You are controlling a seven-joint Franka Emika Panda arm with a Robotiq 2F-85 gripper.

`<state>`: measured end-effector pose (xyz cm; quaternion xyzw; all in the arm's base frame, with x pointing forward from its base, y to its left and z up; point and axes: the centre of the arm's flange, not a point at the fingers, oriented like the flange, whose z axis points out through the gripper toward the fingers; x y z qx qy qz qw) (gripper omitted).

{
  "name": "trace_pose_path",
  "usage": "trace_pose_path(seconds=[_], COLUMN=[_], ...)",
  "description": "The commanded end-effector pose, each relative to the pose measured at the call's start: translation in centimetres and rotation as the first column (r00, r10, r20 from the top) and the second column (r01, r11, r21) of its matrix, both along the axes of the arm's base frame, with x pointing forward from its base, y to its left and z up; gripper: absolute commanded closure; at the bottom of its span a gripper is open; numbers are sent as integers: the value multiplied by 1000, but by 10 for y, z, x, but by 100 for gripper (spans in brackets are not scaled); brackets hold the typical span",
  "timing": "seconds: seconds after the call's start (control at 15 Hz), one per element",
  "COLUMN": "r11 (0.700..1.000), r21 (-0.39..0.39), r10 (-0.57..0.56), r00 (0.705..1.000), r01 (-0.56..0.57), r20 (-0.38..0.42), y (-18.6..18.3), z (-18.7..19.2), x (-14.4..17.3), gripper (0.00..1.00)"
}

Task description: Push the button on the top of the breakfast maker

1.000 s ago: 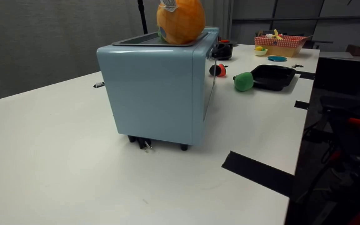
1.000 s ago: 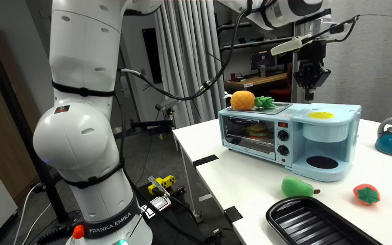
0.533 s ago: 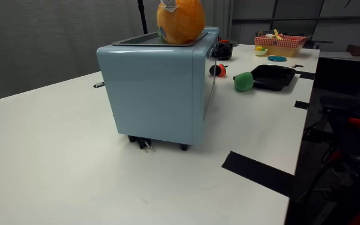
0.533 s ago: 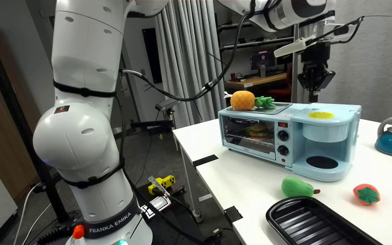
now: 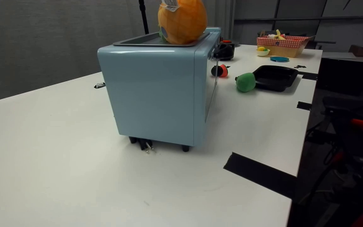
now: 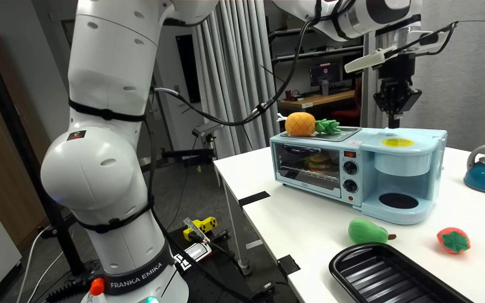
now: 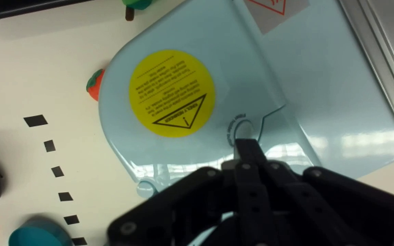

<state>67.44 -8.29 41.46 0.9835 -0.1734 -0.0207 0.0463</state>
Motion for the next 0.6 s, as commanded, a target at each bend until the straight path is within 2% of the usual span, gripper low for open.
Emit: trace_pose_path(seconds=[0.0, 0.53], r11=[1000, 999], r21=[-20, -29], r10=[-10, -43], r00=[1000, 997], r01=[9, 42], r20=[-22, -59], y=[-2, -9], z=[-5, -46], x=[10, 2], gripper=[100, 100])
